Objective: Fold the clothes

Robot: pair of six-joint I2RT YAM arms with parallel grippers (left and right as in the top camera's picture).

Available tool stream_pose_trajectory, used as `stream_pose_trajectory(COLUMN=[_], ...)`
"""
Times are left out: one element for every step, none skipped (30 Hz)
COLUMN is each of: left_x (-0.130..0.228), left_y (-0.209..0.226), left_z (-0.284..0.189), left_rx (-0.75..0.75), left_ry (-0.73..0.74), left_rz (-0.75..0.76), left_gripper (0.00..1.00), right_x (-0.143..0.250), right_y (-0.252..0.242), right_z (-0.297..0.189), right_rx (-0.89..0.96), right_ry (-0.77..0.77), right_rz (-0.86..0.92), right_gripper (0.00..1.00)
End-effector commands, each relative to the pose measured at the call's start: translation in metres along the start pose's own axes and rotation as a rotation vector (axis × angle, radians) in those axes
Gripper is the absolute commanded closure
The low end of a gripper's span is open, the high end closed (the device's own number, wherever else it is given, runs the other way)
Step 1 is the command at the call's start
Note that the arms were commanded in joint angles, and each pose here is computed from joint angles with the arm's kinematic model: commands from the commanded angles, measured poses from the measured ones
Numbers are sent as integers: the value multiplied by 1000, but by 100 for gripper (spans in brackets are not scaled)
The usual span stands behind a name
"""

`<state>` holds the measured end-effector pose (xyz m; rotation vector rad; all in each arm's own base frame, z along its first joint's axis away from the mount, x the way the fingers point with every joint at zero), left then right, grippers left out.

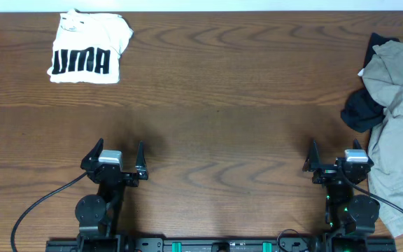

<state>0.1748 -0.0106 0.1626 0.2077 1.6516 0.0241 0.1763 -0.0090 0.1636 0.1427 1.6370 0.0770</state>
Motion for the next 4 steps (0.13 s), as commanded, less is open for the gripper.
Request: stream_pose_trajectory(left_x=[12,12,12,12], left_y=[-3,-3,-3,-3], left_z=[1,1,1,1], left_rx=[23,23,23,22], left_ry=[39,39,39,39], left_rz=[-3,-3,-3,-3], left_gripper=[2,2,2,2], right_x=[1,1,1,1], right_y=[-2,-2,-2,-2], right_z=[0,0,0,0], right_rx=[7,7,7,7], right_ry=[-2,-2,-2,-2], right_rz=[5,5,5,5], right_gripper=[1,1,1,1])
Point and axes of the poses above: each gripper's point midway between its finger pads, its own z axis out along the fingers, its own y axis along the line the jaws close on, x = y × z, the point moved 7 cm from there along -z, back along the fingers, and after that the axes turned 8 degrees about z, right-handed, at the moved point
